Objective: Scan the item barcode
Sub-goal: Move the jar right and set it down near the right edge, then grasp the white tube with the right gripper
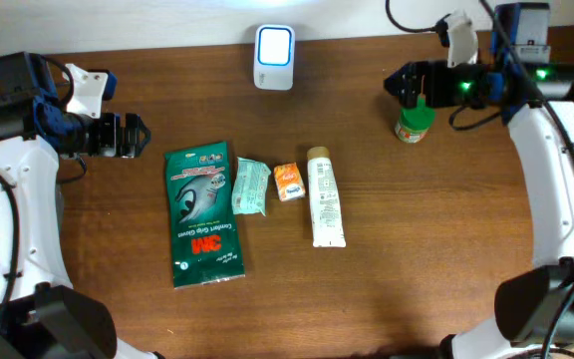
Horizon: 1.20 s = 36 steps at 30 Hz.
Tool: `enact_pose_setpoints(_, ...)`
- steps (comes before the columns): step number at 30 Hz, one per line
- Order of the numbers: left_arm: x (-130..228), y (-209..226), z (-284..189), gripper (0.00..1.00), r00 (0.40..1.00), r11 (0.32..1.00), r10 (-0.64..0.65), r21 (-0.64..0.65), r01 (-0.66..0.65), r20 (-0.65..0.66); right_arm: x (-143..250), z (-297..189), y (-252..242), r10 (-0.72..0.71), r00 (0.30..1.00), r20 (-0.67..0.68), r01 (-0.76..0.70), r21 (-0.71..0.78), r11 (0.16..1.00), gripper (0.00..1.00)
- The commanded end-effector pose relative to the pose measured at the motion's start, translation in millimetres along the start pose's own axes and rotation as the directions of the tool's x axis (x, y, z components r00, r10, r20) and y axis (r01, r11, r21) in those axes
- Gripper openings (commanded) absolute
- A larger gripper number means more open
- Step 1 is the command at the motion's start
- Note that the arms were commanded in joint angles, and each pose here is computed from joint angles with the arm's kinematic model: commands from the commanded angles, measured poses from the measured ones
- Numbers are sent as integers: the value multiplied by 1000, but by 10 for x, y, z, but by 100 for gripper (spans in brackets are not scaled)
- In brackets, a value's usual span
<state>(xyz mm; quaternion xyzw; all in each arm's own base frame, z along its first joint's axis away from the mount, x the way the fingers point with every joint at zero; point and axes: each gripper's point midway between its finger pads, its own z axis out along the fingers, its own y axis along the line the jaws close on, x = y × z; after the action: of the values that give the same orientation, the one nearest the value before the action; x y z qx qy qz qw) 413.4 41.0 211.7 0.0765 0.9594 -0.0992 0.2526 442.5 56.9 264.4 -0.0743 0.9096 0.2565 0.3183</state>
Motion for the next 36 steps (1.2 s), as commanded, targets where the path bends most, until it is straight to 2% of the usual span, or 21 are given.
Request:
enact_pose_setpoints(1, -62, -10, -92, 99, 999, 1000, 23, -7, -23, 29, 265, 134, 414, 90, 988, -126, -120, -255, 959, 98)
enact_pose_setpoints(2, -62, -10, -92, 99, 999, 1000, 23, -7, -23, 29, 469, 253, 435, 77, 978, -192, -123, -244, 962, 100)
enact_pose_setpoints(3, -62, -10, -92, 99, 999, 1000, 23, -7, -23, 29, 575, 314, 427, 83, 970, -228, -135, -222, 966, 95)
enact_pose_setpoints(5, -62, -10, -92, 99, 999, 1000, 23, -7, -23, 29, 1049, 553, 379, 96, 927, -363, -153, -134, 979, 84)
enact_pose_setpoints(7, -62, -9, -93, 99, 999, 1000, 23, -7, -23, 29, 1448, 795, 346, 150, 887, -436, -204, -79, 976, 82)
enact_pose_setpoints(10, -62, -9, -93, 99, 999, 1000, 23, -7, -23, 29, 1773, 1001, 184, 240, 859, -453, -275, -12, 961, 78)
enact_pose_setpoints(14, -62, -10, -92, 99, 999, 1000, 23, -7, -23, 29, 2075, 1222, 80, 267, 860, -434, -308, -24, 951, 71)
enact_pose_setpoints(17, -62, -9, -93, 99, 999, 1000, 23, -7, -23, 29, 2318, 1386, 203, 248, 846, -472, -332, -103, 937, 66)
enact_pose_setpoints(21, -62, -9, -93, 99, 999, 1000, 23, -7, -23, 29, 2621, 1683, 367, 264, 788, -556, -373, -90, 923, 66)
enact_pose_setpoints(24, -62, -10, -92, 99, 999, 1000, 23, -7, -23, 29, 2702, 1805, 385, 313, 755, -576, -428, -72, 901, 65)
enact_pose_setpoints(26, -62, -10, -92, 99, 999, 1000, 23, -7, -23, 29, 2687, 1813, 345, 325, 755, -569, -436, -64, 898, 44)
enact_pose_setpoints(29, -62, -9, -93, 99, 999, 1000, 23, -7, -23, 29, 2666, 1818, 350, 322, 759, -565, -433, -70, 898, 4)
enact_pose_setpoints(33, -62, -10, -92, 99, 999, 1000, 23, -7, -23, 29, 2425, 1768, 409, 298, 798, -524, -403, -95, 910, 4)
enact_pose_setpoints(34, -62, -9, -93, 99, 999, 1000, 23, -7, -23, 29, 2355, 1710, 390, 299, 807, -510, -383, -65, 922, 4)
enact_pose_setpoints(36, -62, -9, -93, 99, 999, 1000, 23, -7, -23, 29, 2214, 1439, 249, 315, 811, -494, -303, 106, 947, 4)
